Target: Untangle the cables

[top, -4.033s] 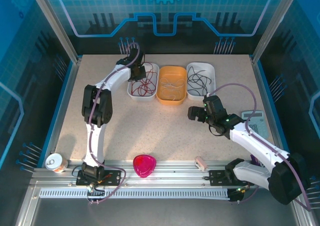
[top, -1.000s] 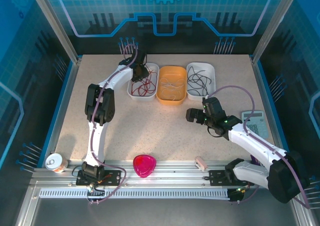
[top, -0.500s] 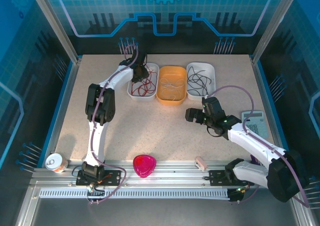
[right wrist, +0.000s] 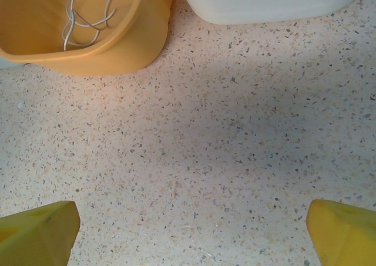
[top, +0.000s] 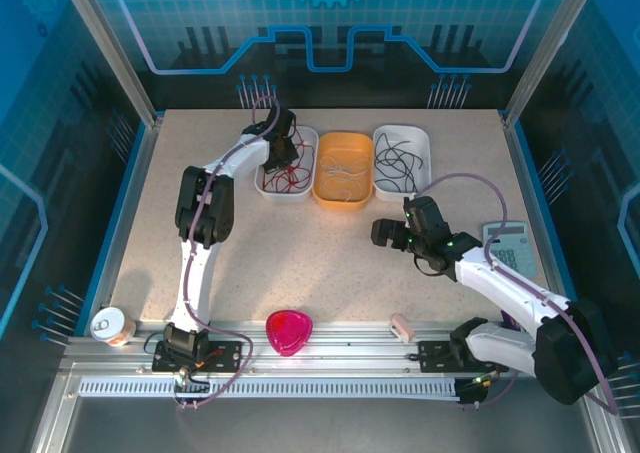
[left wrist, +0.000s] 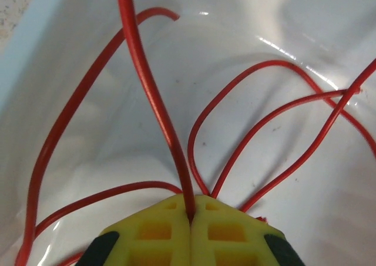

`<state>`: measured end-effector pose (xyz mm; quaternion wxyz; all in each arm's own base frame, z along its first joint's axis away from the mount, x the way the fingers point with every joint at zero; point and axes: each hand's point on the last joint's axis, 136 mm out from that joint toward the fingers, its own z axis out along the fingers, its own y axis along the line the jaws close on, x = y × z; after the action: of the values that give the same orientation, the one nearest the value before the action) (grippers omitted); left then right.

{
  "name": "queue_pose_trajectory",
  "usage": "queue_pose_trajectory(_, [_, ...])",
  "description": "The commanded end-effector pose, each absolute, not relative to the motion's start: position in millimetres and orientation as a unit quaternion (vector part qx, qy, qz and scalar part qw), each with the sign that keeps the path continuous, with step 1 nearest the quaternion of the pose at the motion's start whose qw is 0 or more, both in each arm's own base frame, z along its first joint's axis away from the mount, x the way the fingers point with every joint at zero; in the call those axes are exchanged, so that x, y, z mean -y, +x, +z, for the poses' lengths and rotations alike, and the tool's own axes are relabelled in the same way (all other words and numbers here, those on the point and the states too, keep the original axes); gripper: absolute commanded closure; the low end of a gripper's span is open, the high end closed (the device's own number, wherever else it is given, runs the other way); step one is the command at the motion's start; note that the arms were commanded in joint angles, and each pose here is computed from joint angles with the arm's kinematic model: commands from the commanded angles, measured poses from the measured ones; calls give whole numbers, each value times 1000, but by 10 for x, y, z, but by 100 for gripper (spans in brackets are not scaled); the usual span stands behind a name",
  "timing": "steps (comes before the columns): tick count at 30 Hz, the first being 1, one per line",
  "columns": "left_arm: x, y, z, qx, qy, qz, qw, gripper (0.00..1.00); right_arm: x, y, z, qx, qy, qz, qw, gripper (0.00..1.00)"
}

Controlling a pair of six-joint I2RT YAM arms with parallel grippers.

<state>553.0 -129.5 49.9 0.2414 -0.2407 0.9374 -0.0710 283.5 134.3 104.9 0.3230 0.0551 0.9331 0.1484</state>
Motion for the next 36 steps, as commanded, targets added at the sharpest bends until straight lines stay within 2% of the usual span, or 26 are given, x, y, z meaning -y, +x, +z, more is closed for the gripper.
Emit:
queue_pose_trajectory(1, [1330, 5447, 831, -935, -228, -87, 258, 100, -1339, 2869, 1029, -933, 66, 154, 319, 0])
queue_pose_trajectory(14, [1456, 5116, 1087, -958, -151, -109, 218, 100, -1390, 2906, 1016, -933, 63, 161, 316, 0])
queue_pose_trajectory(28, [1530, 4853, 856, -979, -103, -111, 137, 100, -1366, 2850, 970, -933, 70, 163, 313, 0])
queue_pose_trajectory(36, [1550, 5023, 665, -981, -104, -107, 125, 100, -1374, 2836, 944, -933, 72, 167, 311, 0])
